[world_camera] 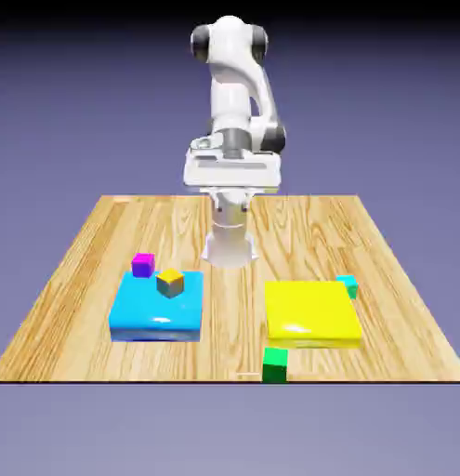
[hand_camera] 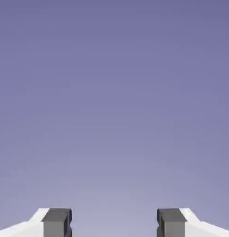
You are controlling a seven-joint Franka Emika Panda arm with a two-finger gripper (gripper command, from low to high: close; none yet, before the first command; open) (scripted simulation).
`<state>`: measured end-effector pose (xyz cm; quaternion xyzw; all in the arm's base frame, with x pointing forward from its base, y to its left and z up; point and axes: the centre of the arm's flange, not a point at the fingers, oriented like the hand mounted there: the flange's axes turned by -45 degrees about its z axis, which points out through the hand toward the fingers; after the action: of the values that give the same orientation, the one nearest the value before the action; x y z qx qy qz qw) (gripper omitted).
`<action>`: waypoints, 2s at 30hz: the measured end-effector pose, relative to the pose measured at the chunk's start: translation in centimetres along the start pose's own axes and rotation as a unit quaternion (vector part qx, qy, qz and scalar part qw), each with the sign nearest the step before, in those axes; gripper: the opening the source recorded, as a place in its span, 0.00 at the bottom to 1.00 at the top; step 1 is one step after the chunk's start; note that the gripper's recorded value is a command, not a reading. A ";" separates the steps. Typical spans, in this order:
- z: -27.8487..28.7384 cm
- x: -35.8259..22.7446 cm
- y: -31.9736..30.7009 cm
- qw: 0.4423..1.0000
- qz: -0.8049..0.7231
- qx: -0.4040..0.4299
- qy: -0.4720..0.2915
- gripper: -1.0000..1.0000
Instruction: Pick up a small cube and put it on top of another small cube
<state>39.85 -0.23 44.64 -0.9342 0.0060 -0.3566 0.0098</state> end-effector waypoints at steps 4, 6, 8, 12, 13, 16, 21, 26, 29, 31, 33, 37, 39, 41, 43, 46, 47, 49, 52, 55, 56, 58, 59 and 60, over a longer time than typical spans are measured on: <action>4.8 -0.9 1.9 0.987 0.118 0.014 -0.110 0.50; 7.2 -1.6 2.6 0.971 0.175 0.022 -0.164 0.50; 9.4 -2.5 3.1 0.948 0.231 0.030 -0.215 0.50; 13.7 -4.5 3.8 0.888 0.337 0.050 -0.310 0.50; 14.8 -5.1 3.9 0.869 0.363 0.055 -0.332 0.50; 17.7 -6.7 3.8 0.808 0.433 0.073 -0.393 0.50; 22.4 -9.2 3.2 0.691 0.535 0.107 -0.475 0.50; 26.8 -11.4 2.5 0.562 0.615 0.149 -0.532 0.50; 29.5 -12.5 2.1 0.483 0.653 0.178 -0.555 0.50; 31.2 -13.2 2.0 0.432 0.674 0.198 -0.566 0.50; 32.9 -13.9 1.9 0.382 0.691 0.220 -0.573 0.50; 34.6 -16.4 4.7 0.329 0.723 0.235 -0.561 0.50; 35.7 -17.0 2.8 0.327 0.723 0.235 -0.561 0.50; 36.8 -17.6 0.9 0.328 0.723 0.235 -0.561 0.50; 37.4 -17.9 -0.1 0.329 0.722 0.235 -0.561 0.00; 36.9 -17.6 0.8 0.328 0.723 0.235 -0.561 0.00; 36.3 -17.3 1.8 0.327 0.723 0.235 -0.561 0.00; 35.2 -16.7 3.7 0.328 0.723 0.235 -0.561 0.00; 34.6 -16.4 4.7 0.329 0.723 0.235 -0.560 0.00; 34.7 -15.6 4.3 0.308 0.698 0.252 -0.595 0.00; 34.1 -14.5 6.0 0.322 0.690 0.259 -0.594 0.00; 32.5 -12.3 10.5 0.363 0.676 0.267 -0.583 0.00; 31.6 -11.4 12.8 0.383 0.670 0.269 -0.577 0.00; 30.5 -10.5 15.2 0.402 0.664 0.270 -0.570 0.00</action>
<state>52.29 -14.76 14.60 -0.5722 0.5204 0.3942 0.4963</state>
